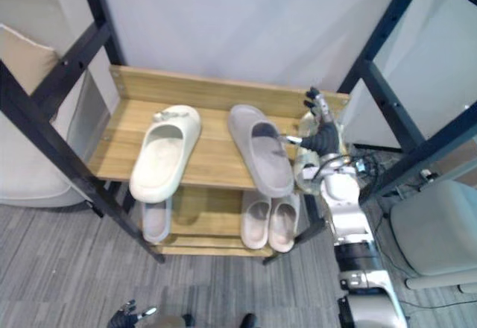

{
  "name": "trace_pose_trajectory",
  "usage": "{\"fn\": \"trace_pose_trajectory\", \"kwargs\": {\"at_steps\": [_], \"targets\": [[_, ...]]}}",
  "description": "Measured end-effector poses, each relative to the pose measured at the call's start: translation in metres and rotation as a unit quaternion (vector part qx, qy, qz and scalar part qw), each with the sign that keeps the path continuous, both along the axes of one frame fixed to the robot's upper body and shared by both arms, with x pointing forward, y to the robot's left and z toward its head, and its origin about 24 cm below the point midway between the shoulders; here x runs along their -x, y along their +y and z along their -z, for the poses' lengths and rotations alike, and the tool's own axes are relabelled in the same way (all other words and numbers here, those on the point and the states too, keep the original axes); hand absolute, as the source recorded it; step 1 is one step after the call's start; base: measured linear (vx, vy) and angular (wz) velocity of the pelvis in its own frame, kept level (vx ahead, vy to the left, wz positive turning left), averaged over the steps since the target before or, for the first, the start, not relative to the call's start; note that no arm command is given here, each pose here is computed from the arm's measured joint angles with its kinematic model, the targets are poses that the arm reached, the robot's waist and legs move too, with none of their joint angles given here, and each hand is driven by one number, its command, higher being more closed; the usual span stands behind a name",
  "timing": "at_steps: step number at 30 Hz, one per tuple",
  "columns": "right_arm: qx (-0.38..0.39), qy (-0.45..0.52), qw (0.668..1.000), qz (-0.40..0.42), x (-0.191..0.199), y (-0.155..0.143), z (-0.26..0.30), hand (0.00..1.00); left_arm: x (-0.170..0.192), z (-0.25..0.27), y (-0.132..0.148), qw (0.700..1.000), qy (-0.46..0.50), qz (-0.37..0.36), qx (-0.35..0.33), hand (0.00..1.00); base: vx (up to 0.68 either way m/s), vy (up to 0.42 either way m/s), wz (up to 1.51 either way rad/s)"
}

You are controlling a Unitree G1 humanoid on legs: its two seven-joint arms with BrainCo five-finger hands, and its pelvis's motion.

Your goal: Organize the slippers on the shoe rack

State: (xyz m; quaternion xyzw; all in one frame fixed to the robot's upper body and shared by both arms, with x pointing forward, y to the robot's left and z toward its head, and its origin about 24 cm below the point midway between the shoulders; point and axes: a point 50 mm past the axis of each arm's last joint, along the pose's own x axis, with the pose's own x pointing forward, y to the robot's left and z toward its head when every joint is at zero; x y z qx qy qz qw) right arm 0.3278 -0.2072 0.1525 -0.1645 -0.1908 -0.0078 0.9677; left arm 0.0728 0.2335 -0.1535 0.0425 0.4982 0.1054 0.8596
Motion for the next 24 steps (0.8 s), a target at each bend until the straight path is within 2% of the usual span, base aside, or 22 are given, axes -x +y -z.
{"fn": "trace_pose_trajectory", "kwargs": {"at_steps": [11, 23, 24], "targets": [[0.018, 0.010, 0.999, -0.028, -0.011, 0.016, -0.005, 0.00, -0.005, -0.003, 0.002, 1.000, -0.016, -0.014, 0.004, 0.00, 0.00, 0.000, 0.00], [0.072, 0.016, 0.997, -0.037, -0.026, 0.028, -0.013, 0.00, -0.007, -0.004, 0.005, 1.000, -0.021, -0.021, 0.004, 0.00, -0.04, 0.006, 0.01], [0.073, 0.017, 0.997, -0.037, -0.027, 0.028, -0.013, 1.00, -0.007, -0.004, 0.005, 1.000, -0.021, -0.021, 0.004, 0.00, -0.06, -0.030, 0.08]]}}
